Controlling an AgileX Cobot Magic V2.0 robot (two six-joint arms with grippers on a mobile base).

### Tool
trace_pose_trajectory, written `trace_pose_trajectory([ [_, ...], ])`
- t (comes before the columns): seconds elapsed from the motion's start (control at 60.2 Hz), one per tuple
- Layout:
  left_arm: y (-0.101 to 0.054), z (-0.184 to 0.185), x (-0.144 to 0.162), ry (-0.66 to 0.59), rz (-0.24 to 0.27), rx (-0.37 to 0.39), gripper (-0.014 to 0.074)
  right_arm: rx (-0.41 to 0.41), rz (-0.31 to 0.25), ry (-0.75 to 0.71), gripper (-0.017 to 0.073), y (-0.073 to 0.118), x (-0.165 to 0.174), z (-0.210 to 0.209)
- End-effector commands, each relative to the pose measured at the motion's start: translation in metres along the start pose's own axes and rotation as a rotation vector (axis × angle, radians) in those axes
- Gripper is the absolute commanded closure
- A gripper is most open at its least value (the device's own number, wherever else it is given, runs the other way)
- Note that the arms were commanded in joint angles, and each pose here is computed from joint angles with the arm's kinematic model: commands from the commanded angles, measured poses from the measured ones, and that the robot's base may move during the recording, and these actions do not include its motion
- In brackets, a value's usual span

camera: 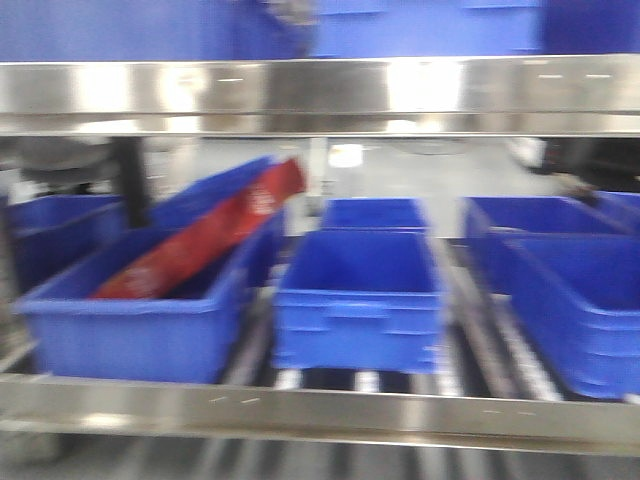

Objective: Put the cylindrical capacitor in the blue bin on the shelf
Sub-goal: 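Drive the base up to the shelf of blue bins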

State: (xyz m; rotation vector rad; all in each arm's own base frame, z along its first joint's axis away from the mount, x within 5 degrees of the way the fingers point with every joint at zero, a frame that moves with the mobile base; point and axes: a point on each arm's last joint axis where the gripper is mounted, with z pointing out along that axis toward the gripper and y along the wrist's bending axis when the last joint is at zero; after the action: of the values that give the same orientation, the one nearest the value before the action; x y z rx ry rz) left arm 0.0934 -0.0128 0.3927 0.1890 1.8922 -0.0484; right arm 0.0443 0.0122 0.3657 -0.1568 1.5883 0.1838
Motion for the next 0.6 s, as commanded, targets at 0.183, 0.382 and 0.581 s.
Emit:
trace_pose_trajectory([
  [0.183,-0.0004,-0.0020,-0.0032,-0.028,-0.007,0.005,0.0704,0.004,-0.005,-0.030,0.0721,-0.0003,-0.0030,-0.0010],
  [0.382,-0.0004,-0.0020,-0.0032,-0.028,-0.007,0.005,0.0704,0.004,-0.005,-0.030,0.0721,-0.0003,-0.0030,-0.0010],
  [0.581,-0.0004,-0.0020,-0.0032,-0.028,-0.007,0.005,0.0704,0.004,-0.005,-0.030,0.0721,-0.0003,-0.0030,-0.0010],
])
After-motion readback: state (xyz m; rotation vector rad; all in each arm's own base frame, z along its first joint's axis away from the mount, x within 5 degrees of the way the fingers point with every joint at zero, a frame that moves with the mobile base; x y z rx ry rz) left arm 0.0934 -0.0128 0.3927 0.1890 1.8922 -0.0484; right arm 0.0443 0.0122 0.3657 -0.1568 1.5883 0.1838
